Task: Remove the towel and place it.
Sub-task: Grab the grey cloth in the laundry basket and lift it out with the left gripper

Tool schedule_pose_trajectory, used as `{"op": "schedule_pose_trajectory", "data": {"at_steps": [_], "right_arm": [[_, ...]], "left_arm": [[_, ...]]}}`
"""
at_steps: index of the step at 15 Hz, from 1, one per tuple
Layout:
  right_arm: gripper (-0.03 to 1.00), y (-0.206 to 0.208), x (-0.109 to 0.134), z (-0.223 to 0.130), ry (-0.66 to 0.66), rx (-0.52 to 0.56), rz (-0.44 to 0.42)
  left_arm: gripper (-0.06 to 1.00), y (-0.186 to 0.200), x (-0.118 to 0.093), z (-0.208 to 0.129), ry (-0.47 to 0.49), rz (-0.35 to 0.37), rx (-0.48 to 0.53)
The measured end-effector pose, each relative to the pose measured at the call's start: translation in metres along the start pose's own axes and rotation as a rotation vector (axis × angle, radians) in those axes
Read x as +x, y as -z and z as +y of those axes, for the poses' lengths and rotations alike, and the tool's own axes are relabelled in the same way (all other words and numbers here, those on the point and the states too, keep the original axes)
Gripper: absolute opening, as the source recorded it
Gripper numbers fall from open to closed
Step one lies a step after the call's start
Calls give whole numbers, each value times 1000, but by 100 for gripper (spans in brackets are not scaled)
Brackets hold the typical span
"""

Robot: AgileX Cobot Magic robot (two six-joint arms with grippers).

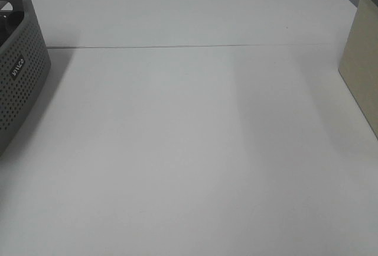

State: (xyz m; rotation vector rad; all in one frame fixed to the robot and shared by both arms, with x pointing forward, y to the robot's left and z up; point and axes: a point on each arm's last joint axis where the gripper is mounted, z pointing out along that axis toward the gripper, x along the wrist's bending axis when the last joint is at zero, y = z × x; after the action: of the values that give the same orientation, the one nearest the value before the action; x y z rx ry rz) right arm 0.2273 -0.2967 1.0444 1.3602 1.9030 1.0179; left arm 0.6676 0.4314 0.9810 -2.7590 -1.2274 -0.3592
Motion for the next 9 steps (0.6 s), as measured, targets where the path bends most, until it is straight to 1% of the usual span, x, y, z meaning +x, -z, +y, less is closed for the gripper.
{"op": "schedule_pose_trajectory", "data": {"at_steps": [2,5,6,9], "right_arm": [[75,0,0,0,0,0,0],[75,0,0,0,0,0,0],[75,0,0,0,0,0,0],[75,0,0,0,0,0,0]], "left_arm": [[0,19,0,-2,10,12,-16],[0,64,-7,-9,45,5,-69],[0,103,-15,-13,75,16,-153],[0,165,-31,-18,119,51,-345]]}}
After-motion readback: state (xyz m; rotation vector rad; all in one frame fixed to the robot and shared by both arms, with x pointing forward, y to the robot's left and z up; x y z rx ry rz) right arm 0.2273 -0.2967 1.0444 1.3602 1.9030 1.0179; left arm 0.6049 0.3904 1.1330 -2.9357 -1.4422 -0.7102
